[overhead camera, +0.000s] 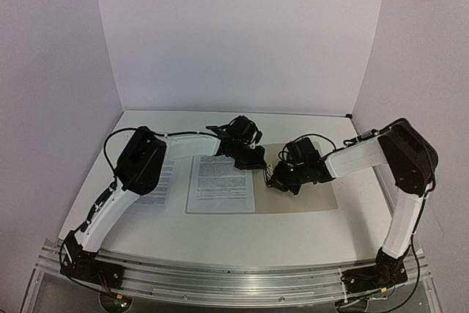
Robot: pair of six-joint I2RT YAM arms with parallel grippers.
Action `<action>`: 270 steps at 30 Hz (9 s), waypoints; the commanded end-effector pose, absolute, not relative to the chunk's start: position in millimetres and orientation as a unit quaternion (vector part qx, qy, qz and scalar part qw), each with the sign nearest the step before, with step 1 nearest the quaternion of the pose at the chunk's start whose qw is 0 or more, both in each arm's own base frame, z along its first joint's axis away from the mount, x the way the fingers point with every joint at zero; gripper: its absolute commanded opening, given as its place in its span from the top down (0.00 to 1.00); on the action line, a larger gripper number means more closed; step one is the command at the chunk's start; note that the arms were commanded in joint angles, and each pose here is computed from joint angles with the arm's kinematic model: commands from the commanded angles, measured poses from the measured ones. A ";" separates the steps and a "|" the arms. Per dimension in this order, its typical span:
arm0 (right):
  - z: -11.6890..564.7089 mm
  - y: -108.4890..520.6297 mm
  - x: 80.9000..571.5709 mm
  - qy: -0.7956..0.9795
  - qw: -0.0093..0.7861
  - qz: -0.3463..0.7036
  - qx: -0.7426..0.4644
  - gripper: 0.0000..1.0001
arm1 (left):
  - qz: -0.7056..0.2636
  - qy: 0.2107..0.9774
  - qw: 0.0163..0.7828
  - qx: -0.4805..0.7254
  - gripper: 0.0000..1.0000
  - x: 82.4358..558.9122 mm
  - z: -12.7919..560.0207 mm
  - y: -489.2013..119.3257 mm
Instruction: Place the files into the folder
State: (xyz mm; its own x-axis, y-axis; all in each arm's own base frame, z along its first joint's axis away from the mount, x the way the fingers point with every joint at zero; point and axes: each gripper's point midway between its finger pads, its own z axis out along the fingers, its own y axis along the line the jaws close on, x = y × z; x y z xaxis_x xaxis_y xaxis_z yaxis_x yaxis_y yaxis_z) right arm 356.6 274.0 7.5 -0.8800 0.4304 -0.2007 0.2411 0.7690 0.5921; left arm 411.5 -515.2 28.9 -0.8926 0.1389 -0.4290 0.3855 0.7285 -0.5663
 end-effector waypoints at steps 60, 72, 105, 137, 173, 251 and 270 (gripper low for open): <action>61.4 323.4 452.0 0.919 0.098 0.363 0.116 0.84 | -0.276 0.739 0.304 0.535 0.69 336.4 123.3 -394.3; 87.7 350.3 505.2 0.902 0.152 0.392 0.093 0.85 | -0.229 0.717 0.284 0.593 0.57 307.1 85.0 -368.6; 72.5 205.0 558.9 0.927 0.273 0.221 0.136 0.75 | -0.101 0.632 0.540 0.546 0.25 488.4 107.0 -481.3; 55.6 192.3 529.4 0.943 0.244 0.200 0.108 0.75 | -0.159 0.620 0.538 0.548 1.00 469.0 114.6 -499.2; -16.7 216.6 397.0 0.969 0.096 0.205 0.099 0.78 | -0.464 0.735 0.211 0.447 1.00 396.8 84.1 -482.1; 15.9 145.7 290.8 0.976 0.094 0.046 0.193 0.40 | -0.239 0.949 0.076 0.190 0.22 355.9 12.5 -249.0; 107.6 214.3 394.3 0.968 0.196 0.114 0.104 0.40 | -0.304 0.933 0.043 0.188 0.22 308.0 43.9 -268.7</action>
State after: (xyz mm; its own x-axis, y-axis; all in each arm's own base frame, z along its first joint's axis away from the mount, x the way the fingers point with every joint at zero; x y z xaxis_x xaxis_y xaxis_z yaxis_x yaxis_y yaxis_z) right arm 374.9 173.6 75.0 -0.8994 0.3124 -0.3057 0.2610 0.9449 0.1976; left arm 321.2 -267.9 31.0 -0.9177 0.3282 -0.2239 0.3972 0.7542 -0.5229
